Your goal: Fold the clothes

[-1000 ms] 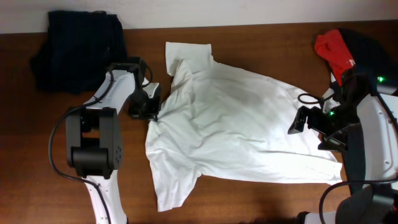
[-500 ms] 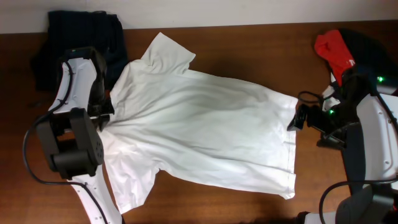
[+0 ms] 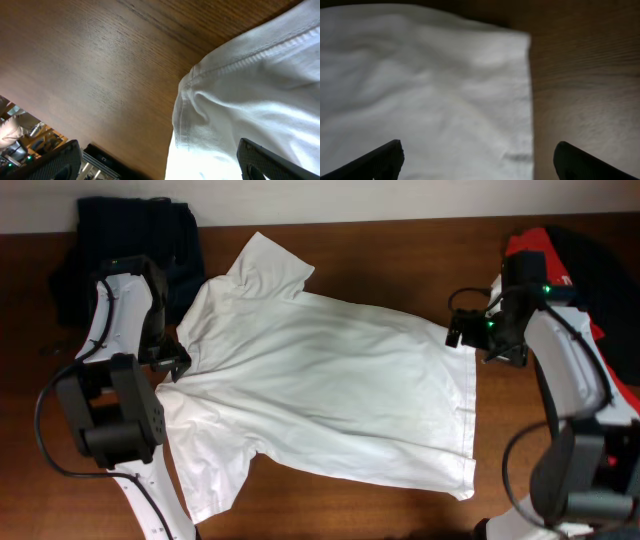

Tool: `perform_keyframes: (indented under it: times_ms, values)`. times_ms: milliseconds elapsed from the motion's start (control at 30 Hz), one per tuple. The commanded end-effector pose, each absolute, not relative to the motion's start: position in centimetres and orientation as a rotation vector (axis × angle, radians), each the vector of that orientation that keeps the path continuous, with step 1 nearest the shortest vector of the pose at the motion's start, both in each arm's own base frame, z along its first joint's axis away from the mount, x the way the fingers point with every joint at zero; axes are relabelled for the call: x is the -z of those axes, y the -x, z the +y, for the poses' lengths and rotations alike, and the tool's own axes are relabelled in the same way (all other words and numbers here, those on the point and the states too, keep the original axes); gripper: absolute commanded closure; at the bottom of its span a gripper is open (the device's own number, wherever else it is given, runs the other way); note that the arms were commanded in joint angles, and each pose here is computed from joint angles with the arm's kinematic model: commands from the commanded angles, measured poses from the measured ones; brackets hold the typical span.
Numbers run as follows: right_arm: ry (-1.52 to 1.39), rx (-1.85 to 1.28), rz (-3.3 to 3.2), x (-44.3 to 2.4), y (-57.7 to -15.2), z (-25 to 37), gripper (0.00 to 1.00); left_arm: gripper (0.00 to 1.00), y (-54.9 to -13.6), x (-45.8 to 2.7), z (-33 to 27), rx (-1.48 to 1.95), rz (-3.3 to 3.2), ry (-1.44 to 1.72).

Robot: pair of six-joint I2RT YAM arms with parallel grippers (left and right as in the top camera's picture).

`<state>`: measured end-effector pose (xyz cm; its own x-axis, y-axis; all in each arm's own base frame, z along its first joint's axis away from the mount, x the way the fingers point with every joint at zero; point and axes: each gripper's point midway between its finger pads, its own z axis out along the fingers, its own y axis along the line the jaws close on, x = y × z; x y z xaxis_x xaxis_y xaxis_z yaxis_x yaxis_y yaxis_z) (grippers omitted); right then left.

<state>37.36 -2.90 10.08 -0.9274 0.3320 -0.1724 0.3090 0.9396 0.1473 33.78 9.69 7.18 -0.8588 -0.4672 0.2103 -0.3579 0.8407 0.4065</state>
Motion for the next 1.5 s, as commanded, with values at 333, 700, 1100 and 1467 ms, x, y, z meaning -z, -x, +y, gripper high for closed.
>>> perform_keyframes:
  times_ms: [333,700,1100,1467]
  values:
    - [-0.417,-0.369,2.819,-3.8,-42.8,-4.7,0.1,0.01,-34.4,-6.8,9.1,0.447,-2.736,-0.671]
    - [-0.51,-0.399,2.83,-0.7,-43.5,-4.7,0.42,0.01,-34.3,-6.8,9.1,0.447,-2.732,-0.669]
    - [-0.556,0.078,2.759,-8.0,-46.6,-11.1,0.96,0.01,-34.4,-6.8,9.1,0.447,-2.735,-0.671]
    - [-0.681,0.481,2.725,-11.2,-44.6,-16.6,0.91,0.01,-34.3,-6.5,7.5,0.322,-2.727,-0.686]
